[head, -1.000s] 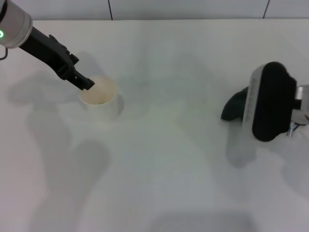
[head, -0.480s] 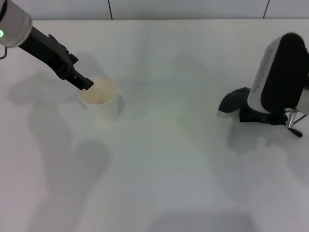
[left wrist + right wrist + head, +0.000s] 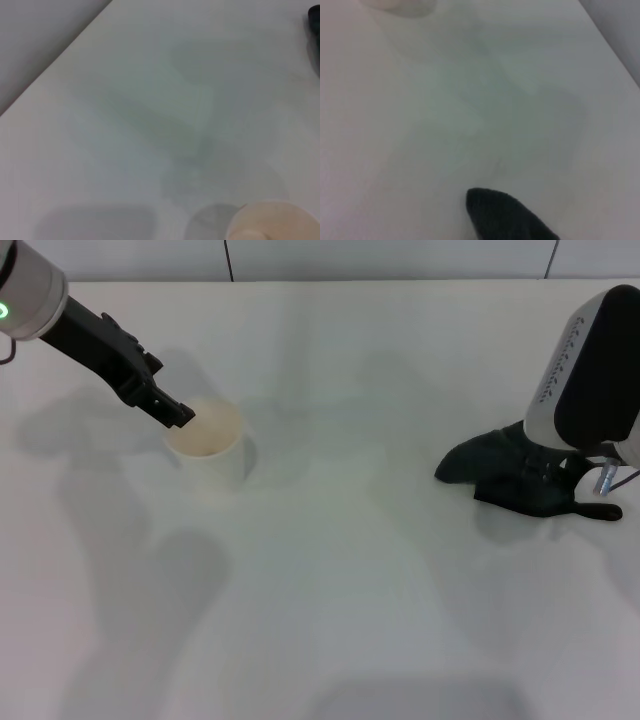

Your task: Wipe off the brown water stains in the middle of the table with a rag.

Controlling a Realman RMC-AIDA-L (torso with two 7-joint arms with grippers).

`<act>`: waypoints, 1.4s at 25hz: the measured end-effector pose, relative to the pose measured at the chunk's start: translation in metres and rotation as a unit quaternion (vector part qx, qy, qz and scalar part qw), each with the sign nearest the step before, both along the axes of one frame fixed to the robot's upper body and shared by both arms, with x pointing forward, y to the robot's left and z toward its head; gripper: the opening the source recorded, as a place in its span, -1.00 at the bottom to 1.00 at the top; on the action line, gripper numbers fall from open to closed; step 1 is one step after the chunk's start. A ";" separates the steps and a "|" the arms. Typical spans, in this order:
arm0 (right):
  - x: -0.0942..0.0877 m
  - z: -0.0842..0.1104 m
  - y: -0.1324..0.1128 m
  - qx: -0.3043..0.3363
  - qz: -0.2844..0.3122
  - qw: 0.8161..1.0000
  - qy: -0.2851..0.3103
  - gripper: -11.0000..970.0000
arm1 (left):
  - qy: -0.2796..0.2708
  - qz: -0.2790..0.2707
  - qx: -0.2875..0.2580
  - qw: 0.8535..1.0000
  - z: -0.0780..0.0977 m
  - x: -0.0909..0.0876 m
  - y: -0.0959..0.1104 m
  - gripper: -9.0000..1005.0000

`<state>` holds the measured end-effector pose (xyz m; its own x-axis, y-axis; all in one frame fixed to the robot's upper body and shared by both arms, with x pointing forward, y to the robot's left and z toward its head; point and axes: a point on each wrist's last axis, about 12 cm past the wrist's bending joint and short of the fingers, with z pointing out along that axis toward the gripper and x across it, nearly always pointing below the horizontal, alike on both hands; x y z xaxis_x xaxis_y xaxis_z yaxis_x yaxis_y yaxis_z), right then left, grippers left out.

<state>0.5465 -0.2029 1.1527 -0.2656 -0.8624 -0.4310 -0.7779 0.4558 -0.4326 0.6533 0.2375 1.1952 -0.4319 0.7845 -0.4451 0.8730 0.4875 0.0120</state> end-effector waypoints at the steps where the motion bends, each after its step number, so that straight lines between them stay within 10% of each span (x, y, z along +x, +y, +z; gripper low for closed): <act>1: 0.000 0.000 -0.001 0.002 -0.002 1.000 0.002 -0.35 | 0.000 0.000 0.000 1.000 0.000 0.000 0.000 0.71; 12: 0.002 0.016 -0.010 0.062 -0.025 0.996 0.061 0.36 | 0.005 -0.004 -0.004 1.000 0.001 -0.001 -0.002 0.71; 19: 0.014 0.055 -0.035 0.226 -0.058 0.962 0.143 0.77 | 0.022 -0.032 -0.059 0.998 0.026 -0.010 -0.011 0.71; 26: 0.021 0.053 -0.059 0.299 -0.093 0.934 0.173 0.77 | 0.040 -0.084 -0.154 0.984 0.044 -0.026 -0.022 0.71; 35: 0.021 0.035 -0.056 0.334 -0.032 0.923 0.186 0.77 | 0.073 -0.091 -0.247 0.962 0.003 -0.040 -0.023 0.71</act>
<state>0.5676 -0.2587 1.1874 -0.5437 -0.4135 -0.7303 -0.7778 0.5752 0.2534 0.6131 0.2150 1.1980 -0.3942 0.5615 -0.7275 0.9190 0.2422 -0.3111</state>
